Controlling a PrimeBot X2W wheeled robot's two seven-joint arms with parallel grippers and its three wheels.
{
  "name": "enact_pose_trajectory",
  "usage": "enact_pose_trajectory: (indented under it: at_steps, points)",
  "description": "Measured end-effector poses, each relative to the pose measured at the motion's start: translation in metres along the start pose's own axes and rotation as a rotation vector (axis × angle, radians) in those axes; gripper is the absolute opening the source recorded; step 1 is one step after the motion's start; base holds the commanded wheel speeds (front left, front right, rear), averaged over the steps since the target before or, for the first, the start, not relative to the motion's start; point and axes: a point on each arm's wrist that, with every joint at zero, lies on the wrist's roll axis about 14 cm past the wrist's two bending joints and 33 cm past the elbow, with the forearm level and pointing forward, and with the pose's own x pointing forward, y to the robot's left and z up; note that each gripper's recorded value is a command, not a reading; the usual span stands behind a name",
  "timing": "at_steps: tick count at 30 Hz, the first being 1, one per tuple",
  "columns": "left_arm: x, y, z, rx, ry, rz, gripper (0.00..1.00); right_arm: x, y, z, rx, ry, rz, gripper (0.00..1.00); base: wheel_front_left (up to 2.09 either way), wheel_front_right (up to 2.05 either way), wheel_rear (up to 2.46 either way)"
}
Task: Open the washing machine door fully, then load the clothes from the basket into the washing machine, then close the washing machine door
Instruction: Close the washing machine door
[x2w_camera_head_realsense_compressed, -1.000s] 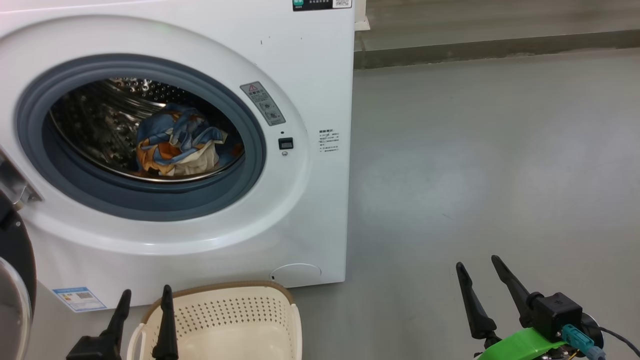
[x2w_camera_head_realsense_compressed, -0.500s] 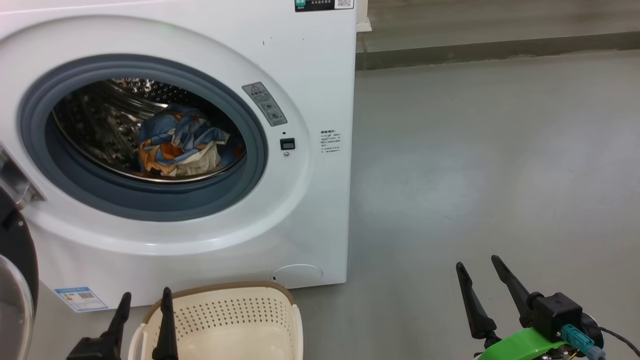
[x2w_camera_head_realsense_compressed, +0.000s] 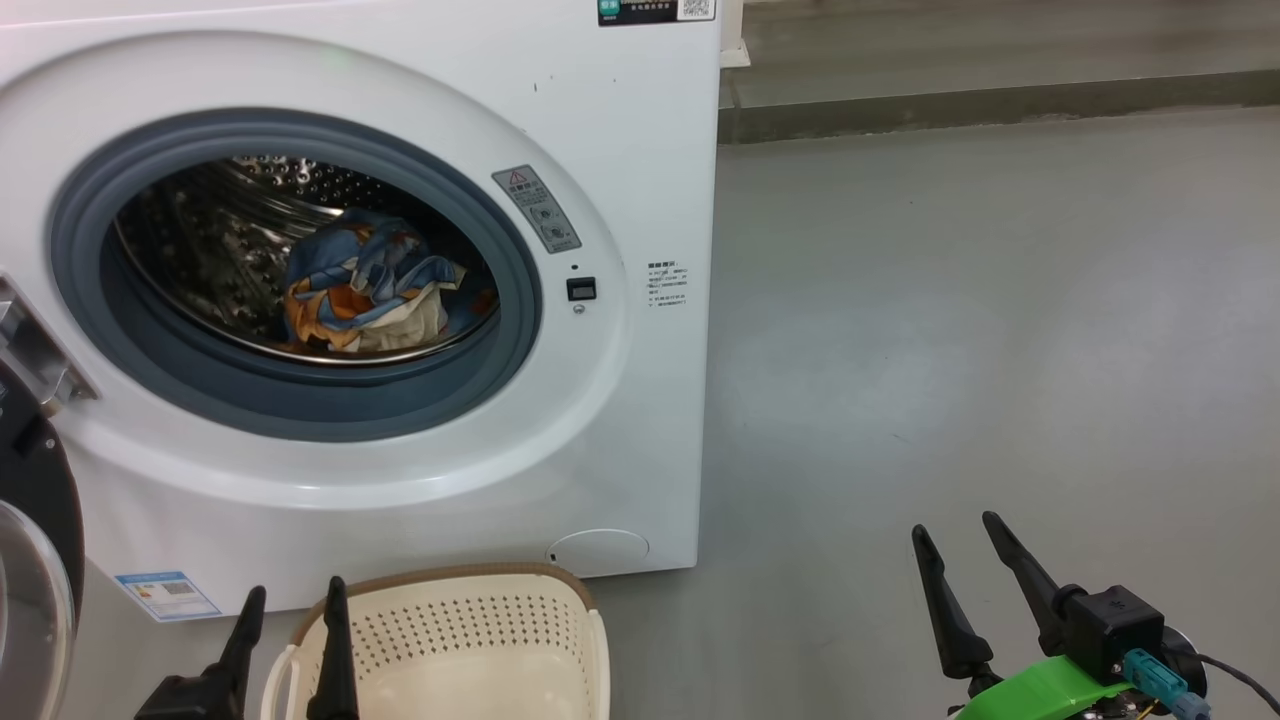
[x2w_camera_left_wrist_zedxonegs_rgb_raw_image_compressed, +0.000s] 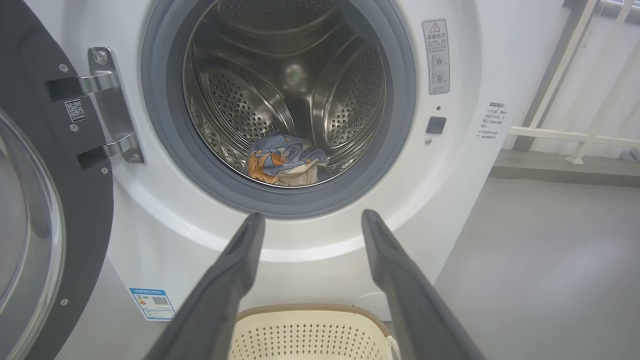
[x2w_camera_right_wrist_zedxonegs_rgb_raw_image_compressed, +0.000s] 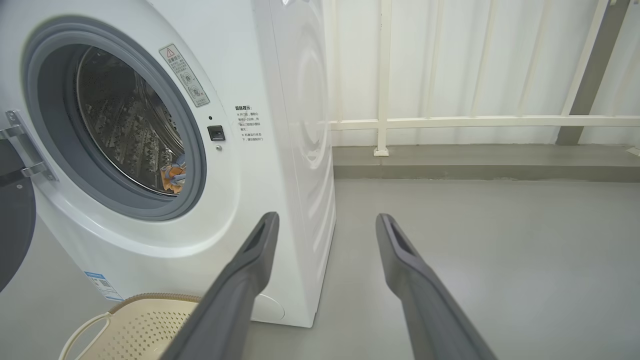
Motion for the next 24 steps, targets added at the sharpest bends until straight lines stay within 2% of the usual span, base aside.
enact_pose_trajectory:
  at_steps: [11,22,24]
  points:
    - [-0.0018,0.0033,-0.0050,-0.010,0.015,0.018,1.00,-0.0002,0.0002,-0.0022,0.001,0.007,0.000,1.00,-0.48,0.49,0.00]
    - [-0.0019,0.0038,-0.0051,-0.009,0.016,0.024,1.00,-0.0002,0.0005,-0.0033,0.001,0.011,0.001,1.00,-1.84,1.84,0.00]
    - [-0.0008,0.0044,0.0016,-0.034,-0.007,0.030,1.00,-0.0002,0.0007,-0.0047,0.002,0.015,0.002,1.00,-2.11,2.11,0.00]
